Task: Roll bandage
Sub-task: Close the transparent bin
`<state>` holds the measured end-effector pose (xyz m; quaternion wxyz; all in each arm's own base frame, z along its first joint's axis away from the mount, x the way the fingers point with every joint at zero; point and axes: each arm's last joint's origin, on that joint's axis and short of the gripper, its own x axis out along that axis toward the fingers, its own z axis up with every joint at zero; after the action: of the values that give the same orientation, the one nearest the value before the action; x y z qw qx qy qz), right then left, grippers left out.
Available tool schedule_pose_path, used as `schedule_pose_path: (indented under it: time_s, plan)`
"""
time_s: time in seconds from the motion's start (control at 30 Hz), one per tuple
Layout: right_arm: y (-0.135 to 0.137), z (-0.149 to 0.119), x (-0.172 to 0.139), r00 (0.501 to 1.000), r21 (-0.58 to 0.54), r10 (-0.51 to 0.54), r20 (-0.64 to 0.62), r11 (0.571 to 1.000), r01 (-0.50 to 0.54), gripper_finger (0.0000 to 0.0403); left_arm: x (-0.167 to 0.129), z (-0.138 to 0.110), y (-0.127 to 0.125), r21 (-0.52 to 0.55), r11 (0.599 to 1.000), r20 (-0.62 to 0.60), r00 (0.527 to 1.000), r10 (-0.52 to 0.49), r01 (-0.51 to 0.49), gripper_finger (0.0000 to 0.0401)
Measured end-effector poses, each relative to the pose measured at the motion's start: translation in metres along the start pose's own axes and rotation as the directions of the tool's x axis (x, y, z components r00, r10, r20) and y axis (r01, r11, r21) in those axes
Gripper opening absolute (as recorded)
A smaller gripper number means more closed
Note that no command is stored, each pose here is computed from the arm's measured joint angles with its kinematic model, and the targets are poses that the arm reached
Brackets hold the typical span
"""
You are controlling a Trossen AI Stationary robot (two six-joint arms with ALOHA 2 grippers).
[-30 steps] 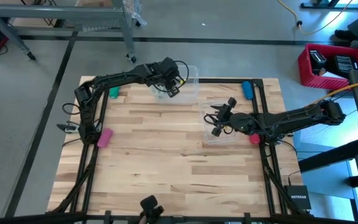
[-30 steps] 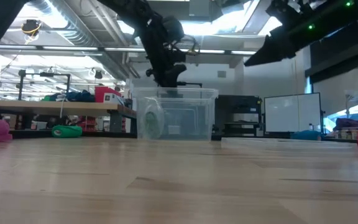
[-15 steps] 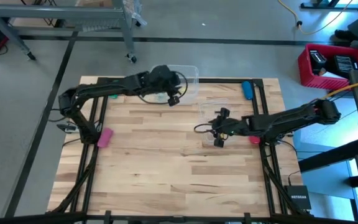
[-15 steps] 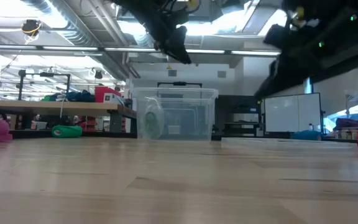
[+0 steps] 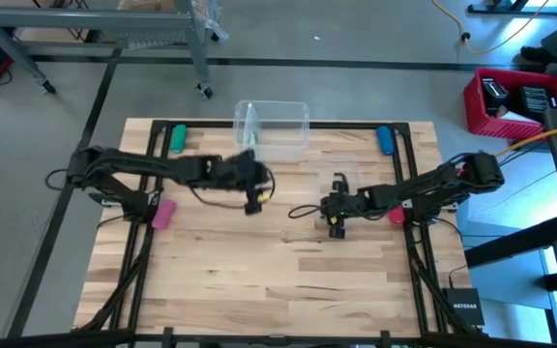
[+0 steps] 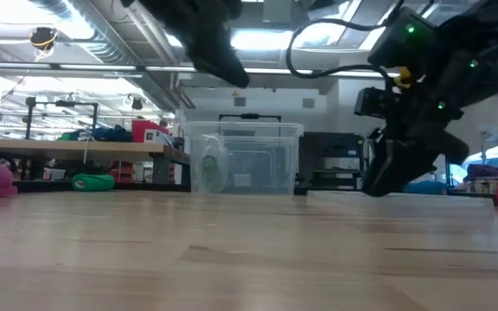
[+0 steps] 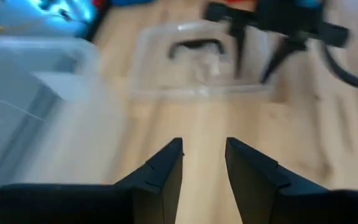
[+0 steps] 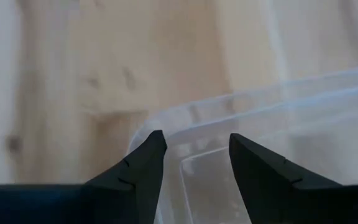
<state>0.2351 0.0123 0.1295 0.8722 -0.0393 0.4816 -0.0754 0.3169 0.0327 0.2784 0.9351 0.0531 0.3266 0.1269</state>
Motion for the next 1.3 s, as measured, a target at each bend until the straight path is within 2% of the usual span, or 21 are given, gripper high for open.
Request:
schedule_pose_path:
  time_s: [0.2, 0.3, 0.47, 0.63, 0.77, 0.87, 0.97, 1.1, 1.17, 1.3]
  plan:
    - [0.008, 0.01, 0.006, 0.972, -0.017, 0.213, 0.1, 0.977, -0.212, 0.0186, 0.004, -0.026, -0.047, -0.063, 0.993, -0.078, 0.991, -0.106, 0.101, 0.0114]
    - [0.012, 0.015, 0.013, 0.947, -0.053, 0.285, 0.149, 0.958, -0.28, 0.0186, 0.007, -0.039, -0.067, -0.121, 0.984, -0.106, 0.983, -0.147, 0.134, 0.0114]
    - [0.018, 0.023, 0.032, 0.911, -0.092, 0.316, 0.265, 0.949, -0.302, 0.0186, 0.015, -0.058, -0.091, -0.184, 0.967, -0.078, 0.978, -0.193, 0.176, 0.0114]
    - [0.023, 0.038, 0.054, 0.885, -0.106, 0.306, 0.351, 0.952, -0.287, 0.0186, 0.03, -0.068, -0.102, -0.207, 0.961, -0.086, 0.976, -0.202, 0.181, 0.0114]
    - [0.03, 0.053, 0.076, 0.847, -0.126, 0.336, 0.412, 0.942, -0.312, 0.0186, 0.043, -0.078, -0.107, -0.184, 0.969, -0.139, 0.971, -0.194, 0.167, 0.0114]
    - [0.032, 0.066, 0.081, 0.851, -0.127, 0.339, 0.402, 0.941, -0.315, 0.0186, 0.047, -0.085, -0.108, -0.162, 0.974, -0.183, 0.965, -0.185, 0.156, 0.0114]
    - [0.03, 0.076, 0.07, 0.879, -0.151, 0.34, 0.335, 0.94, -0.306, 0.0186, 0.048, -0.085, -0.108, -0.179, 0.973, -0.187, 0.966, -0.179, 0.145, 0.0114]
    - [0.022, 0.084, 0.027, 0.912, -0.178, 0.34, 0.229, 0.936, -0.304, 0.0186, 0.048, -0.086, -0.107, -0.173, 0.976, -0.187, 0.969, -0.162, 0.13, 0.0114]
    - [0.016, 0.079, 0.003, 0.928, -0.173, 0.335, 0.166, 0.936, -0.307, 0.0186, 0.048, -0.086, -0.106, -0.165, 0.981, -0.188, 0.973, -0.134, 0.104, 0.0114]
    - [0.005, 0.061, -0.047, 0.97, -0.167, 0.242, 0.035, 0.958, -0.234, 0.0186, 0.05, -0.084, -0.101, -0.135, 0.99, -0.169, 0.983, -0.065, 0.042, 0.0114]
